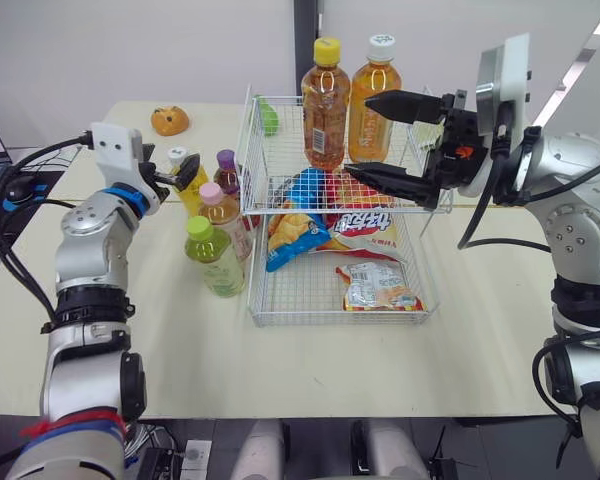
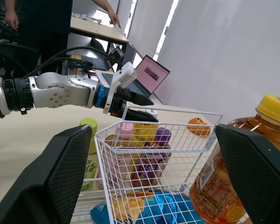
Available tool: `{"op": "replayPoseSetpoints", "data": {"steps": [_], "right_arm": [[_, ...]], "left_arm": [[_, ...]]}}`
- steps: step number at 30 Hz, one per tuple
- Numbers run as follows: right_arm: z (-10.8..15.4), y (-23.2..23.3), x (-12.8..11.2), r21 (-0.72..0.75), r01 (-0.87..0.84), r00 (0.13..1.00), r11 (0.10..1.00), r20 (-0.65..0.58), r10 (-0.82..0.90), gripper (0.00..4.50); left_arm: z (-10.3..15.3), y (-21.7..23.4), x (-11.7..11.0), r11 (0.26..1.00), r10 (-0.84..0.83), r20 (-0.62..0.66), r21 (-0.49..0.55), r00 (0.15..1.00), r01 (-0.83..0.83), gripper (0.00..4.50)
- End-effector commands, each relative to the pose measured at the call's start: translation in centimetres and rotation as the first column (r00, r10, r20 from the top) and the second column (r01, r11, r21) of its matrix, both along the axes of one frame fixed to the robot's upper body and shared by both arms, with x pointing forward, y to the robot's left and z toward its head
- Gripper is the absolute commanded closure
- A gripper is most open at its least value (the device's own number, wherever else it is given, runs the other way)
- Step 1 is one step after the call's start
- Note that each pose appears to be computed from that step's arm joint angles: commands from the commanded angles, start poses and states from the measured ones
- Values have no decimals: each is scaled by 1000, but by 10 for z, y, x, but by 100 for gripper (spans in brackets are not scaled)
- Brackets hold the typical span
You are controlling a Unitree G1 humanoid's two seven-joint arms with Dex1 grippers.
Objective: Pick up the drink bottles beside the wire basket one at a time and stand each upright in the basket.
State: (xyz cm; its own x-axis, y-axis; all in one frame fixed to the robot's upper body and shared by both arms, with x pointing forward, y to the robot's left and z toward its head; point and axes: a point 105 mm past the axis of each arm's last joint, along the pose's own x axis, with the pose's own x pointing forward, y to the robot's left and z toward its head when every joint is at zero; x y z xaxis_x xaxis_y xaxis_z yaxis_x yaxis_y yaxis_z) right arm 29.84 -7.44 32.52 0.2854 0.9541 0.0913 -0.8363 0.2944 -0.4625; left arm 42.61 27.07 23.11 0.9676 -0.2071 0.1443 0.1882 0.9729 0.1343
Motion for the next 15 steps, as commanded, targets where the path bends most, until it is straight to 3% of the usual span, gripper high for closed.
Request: {"op": "replayPoseSetpoints", "data": {"steps": [1,10,15], "right_arm": [[11,-3,-8,13,-1,999,1000,53,0,0],[10,-3,-10,11,-3,999,1000,54,2,0],[11,-2,-11,16,-5,998,1000,55,5,0]], "left_arm": [[12,-2,5,1000,-3,42,22,999,2,4],[12,-1,13,1000,-1,54,23,999,-1,4],[11,-2,14,1000,-11,53,14,999,10,159]]}}
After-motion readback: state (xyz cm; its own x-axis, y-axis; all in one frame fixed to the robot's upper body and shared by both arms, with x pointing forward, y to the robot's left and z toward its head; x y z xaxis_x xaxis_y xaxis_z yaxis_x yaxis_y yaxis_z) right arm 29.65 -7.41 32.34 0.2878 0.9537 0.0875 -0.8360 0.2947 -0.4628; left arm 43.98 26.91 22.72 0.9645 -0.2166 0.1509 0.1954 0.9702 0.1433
